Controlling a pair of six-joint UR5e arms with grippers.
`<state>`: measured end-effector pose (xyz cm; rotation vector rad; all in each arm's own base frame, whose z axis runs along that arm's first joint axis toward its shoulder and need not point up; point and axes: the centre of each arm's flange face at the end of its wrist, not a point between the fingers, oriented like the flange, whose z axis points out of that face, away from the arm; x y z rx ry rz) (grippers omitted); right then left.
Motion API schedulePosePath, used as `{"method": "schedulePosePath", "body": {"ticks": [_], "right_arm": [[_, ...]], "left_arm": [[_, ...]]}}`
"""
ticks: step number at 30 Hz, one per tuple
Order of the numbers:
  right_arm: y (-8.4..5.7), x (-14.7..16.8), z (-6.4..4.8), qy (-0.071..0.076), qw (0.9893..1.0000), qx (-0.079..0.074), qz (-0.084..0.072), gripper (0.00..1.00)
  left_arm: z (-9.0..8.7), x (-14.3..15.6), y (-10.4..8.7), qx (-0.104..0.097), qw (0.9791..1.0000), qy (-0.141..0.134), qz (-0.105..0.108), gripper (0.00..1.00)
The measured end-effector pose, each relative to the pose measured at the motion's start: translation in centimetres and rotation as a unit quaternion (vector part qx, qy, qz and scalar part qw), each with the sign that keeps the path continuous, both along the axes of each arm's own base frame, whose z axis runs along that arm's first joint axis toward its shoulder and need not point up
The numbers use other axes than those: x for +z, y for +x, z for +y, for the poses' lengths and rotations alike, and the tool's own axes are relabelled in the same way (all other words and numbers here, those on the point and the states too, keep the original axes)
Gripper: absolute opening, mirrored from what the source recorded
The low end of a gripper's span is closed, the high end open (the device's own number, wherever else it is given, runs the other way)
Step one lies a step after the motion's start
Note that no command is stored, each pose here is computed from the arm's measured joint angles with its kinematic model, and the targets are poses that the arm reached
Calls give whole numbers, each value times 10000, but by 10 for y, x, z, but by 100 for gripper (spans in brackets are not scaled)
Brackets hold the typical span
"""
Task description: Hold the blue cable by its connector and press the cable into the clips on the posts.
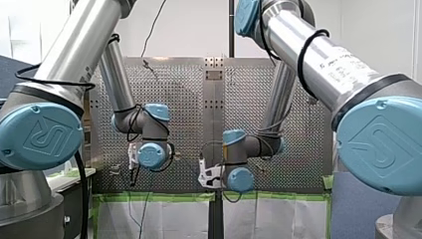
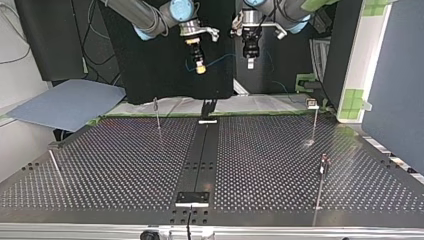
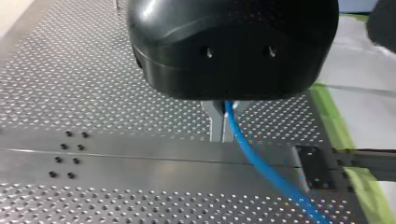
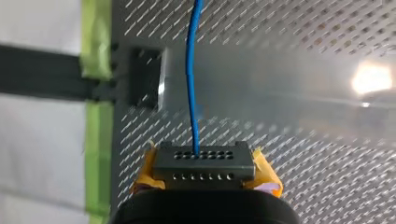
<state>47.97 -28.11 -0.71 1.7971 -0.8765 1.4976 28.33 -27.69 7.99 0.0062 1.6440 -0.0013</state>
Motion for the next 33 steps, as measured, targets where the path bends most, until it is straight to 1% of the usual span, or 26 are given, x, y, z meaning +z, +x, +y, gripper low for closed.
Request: {"method": "schedulePosePath", "body": {"ticks": [4,5,7,10,12,16,18,20,24,28,30,31,33], "right_arm": [[17,24,-6,5,9995,150,-271,0],[21,31,-9,6,9992,190,-352,0],[27,42,-13,8,9986,242,-461,0],[36,60,-19,12,9973,337,-649,0],[43,75,-24,-3,9962,414,-769,0],[55,105,-32,-82,9939,582,-930,0],[61,121,-36,-139,9926,677,-998,0],[66,138,-40,-202,9913,747,-1062,0],[72,165,-47,-309,9896,792,-1161,0],[76,192,-55,-414,9877,825,-1258,0],[78,208,-59,-477,9866,841,-1313,0],[78,216,-61,-506,9861,849,-1339,0],[80,233,-64,-569,9847,868,-1396,0]], "left_arm": [[1,12,2,36,10000,-17,-19,0],[2,15,2,65,10000,-15,-22,0],[4,21,5,146,9999,-21,-42,0],[6,29,8,271,9996,-46,-74,0],[7,35,10,348,9993,-65,-100,0],[7,51,17,515,9983,-163,-197,0],[6,59,21,590,9977,-234,-255,0],[5,70,26,682,9966,-319,-332,0],[4,91,35,866,9940,-472,-476,0],[5,117,45,1090,9900,-630,-636,0],[6,127,47,1185,9880,-707,-695,0],[7,133,48,1246,9866,-764,-729,0],[9,141,50,1322,9845,-854,-774,0]]}}
